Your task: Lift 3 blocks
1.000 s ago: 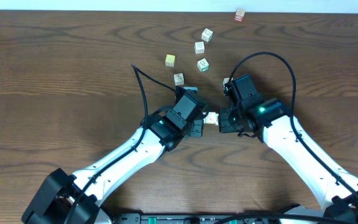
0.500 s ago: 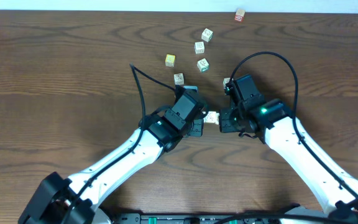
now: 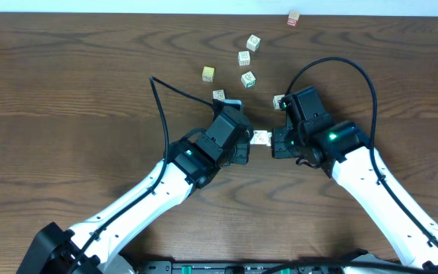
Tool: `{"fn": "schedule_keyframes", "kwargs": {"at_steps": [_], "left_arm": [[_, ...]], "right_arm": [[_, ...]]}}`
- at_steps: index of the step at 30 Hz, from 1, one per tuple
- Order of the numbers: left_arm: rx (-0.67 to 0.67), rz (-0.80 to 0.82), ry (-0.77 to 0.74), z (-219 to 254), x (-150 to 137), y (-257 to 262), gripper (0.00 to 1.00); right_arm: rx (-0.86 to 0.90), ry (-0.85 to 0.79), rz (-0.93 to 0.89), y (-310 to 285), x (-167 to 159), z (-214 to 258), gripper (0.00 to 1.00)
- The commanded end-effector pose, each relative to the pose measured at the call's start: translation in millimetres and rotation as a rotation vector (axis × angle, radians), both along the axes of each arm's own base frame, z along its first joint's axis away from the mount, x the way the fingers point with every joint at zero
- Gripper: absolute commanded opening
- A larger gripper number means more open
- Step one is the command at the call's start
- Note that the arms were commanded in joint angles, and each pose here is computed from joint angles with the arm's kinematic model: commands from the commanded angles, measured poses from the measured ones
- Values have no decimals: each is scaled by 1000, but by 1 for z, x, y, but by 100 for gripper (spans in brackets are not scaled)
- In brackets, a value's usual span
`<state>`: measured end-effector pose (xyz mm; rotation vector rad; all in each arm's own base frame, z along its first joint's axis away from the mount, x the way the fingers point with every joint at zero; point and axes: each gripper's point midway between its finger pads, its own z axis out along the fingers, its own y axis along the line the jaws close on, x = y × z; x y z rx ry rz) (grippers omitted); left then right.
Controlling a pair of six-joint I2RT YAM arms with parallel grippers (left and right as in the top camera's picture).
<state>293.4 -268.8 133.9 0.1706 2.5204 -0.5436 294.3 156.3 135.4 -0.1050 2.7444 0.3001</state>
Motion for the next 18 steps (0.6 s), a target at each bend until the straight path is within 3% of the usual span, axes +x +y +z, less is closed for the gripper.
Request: {"fn": "schedule_keyframes", "kwargs": {"at_steps": [1, 18], "left_arm": [[-286, -265, -43, 81, -31, -73, 7], [-286, -266, -44, 85, -31, -73, 7]], "right_arm": [[342, 75, 263, 80, -33, 39, 1], [342, 78, 262, 79, -34, 40, 1]]}}
